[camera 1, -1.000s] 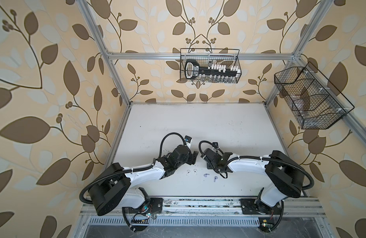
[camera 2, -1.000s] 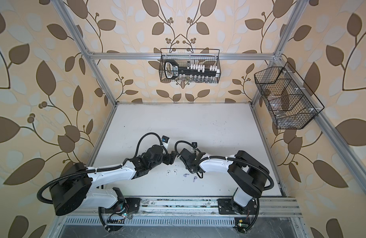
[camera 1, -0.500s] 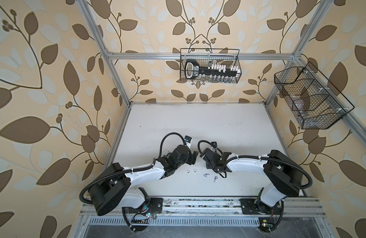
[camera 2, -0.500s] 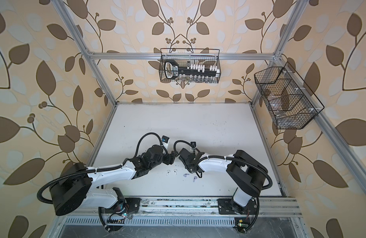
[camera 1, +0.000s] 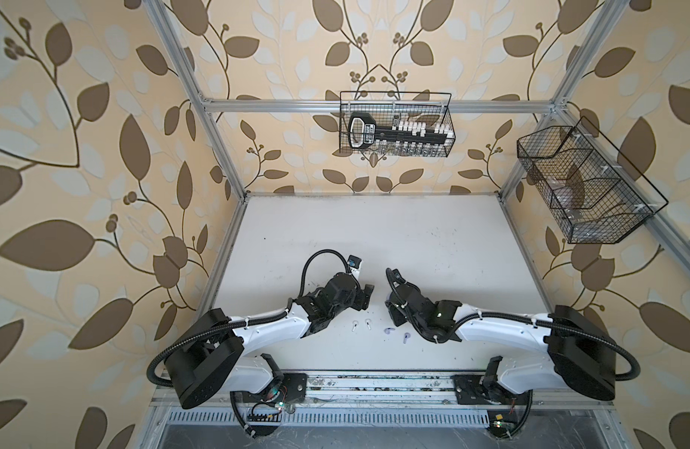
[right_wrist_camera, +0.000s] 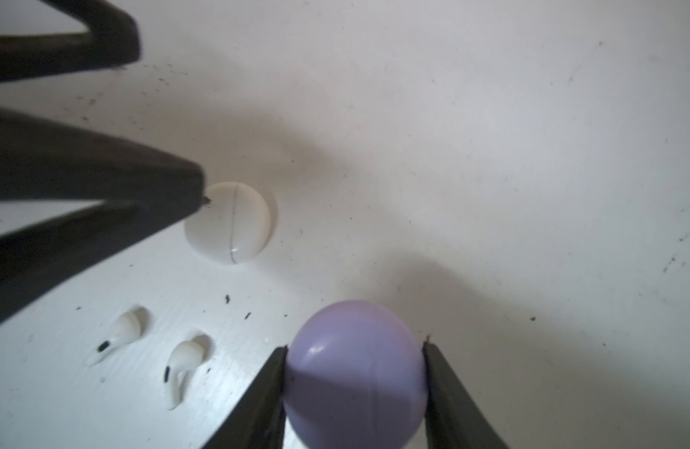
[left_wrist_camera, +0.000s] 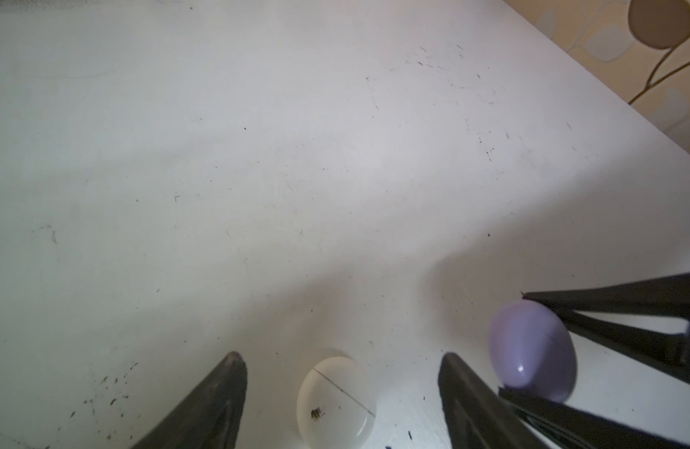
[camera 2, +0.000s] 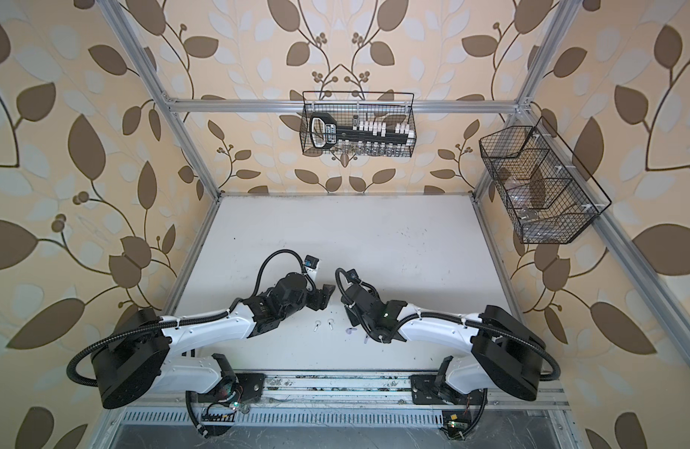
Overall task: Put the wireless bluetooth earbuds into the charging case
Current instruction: 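Lift the lavender case with the right gripper while the left gripper reaches toward it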
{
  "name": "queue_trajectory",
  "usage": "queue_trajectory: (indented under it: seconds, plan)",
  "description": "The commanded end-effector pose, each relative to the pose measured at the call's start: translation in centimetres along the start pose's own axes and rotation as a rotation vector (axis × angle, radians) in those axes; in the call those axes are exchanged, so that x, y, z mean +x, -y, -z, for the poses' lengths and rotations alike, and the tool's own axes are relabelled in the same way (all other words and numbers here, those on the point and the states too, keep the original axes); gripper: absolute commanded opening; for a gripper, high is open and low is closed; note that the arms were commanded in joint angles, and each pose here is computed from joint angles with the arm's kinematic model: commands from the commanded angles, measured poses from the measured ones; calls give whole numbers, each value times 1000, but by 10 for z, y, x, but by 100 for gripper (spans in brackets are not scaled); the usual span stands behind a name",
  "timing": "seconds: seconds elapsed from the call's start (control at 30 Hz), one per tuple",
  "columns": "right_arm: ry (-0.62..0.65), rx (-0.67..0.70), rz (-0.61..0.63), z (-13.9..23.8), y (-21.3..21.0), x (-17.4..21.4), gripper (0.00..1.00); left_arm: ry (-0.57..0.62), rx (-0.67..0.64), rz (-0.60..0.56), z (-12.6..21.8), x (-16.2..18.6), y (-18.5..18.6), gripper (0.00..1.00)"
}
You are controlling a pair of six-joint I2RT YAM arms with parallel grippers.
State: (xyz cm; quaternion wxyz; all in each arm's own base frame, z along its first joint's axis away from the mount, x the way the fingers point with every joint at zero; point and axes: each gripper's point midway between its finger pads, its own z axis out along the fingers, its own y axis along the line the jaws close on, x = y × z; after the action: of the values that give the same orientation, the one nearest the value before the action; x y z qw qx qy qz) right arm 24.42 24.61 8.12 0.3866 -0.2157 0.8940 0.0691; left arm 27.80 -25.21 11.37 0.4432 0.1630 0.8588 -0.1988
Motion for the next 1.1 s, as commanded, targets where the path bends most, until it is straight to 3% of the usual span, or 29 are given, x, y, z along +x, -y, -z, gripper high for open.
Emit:
queue_trajectory:
  seconds: [0.0, 0.27, 0.33, 0.53, 1.07]
  plan:
    - [97, -54, 83, 13, -8, -8, 18, 105, 17, 33, 13, -41, 8, 79]
    - [201, -118, 87, 38, -10, -9, 16, 141, 30, 40, 26, -66, 15, 79]
    - [221, -131, 88, 44, -9, -10, 16, -74, 504, 131, 47, -40, 96, 69]
    - [273, -156, 97, 61, -9, -15, 15, -151, 664, 172, 60, -45, 124, 70]
    - [350, -150, 95, 85, -6, -20, 15, -310, 699, 194, 57, -33, 136, 65]
